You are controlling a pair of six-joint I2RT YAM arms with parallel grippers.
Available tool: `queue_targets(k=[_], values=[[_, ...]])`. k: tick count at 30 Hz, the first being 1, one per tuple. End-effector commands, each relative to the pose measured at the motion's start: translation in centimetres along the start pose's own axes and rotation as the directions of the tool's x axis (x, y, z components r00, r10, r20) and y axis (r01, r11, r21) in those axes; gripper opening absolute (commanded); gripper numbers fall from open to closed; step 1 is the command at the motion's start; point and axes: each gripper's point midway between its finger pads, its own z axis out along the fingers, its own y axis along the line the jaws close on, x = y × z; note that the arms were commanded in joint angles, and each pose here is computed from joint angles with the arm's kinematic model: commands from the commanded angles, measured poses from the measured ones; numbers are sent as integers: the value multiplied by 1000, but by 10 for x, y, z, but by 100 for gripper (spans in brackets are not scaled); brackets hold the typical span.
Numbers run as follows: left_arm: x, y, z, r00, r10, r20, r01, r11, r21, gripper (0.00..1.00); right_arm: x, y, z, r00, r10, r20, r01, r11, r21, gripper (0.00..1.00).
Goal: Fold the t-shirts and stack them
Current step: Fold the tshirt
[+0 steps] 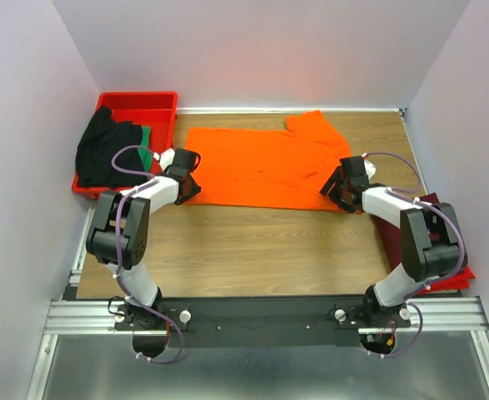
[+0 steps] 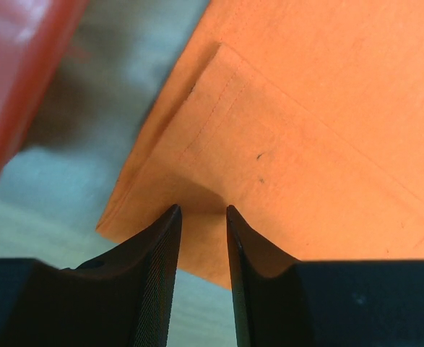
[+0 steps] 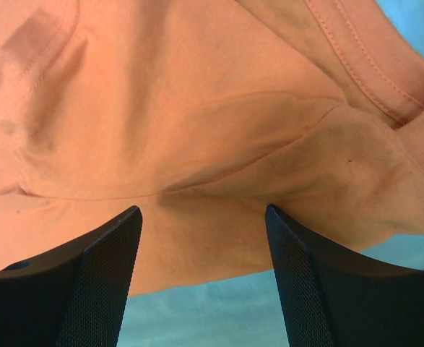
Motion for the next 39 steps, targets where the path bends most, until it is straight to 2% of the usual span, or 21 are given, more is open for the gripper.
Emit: queue_targets(k=[1, 2, 10, 19, 25, 28, 33, 39], values=[[37, 29, -9, 997, -1, -79, -2, 999, -35, 40, 57, -35, -16, 984, 3, -180, 6, 999, 49, 77], [42, 31, -11, 996, -1, -85, -2, 999, -33, 40, 56, -35, -23, 985, 7, -170, -1, 999, 37, 77], [81, 58, -30, 990, -14, -138, 14, 1000, -2, 40, 111, -58, -57, 945, 60, -320, -57, 998, 17, 77], [106, 74, -47, 983, -5, -183, 8, 1000, 16, 40, 116, -70, -80, 944, 68, -324, -59, 998, 37, 77], [91, 73, -55, 990, 16, -139, -15, 1000, 6, 41, 84, -67, -76, 968, 53, -247, -36, 997, 72, 78], [77, 70, -56, 994, 27, -102, -28, 1000, -6, 41, 70, -71, -69, 977, 44, -208, -21, 994, 110, 83], [67, 66, -51, 994, 48, -94, -49, 999, -10, 41, 59, -84, -58, 978, 33, -206, -1, 988, 154, 85], [48, 48, -57, 994, 85, -64, -83, 996, 36, 42, 39, -58, -68, 984, -10, -181, 16, 999, 34, 85]])
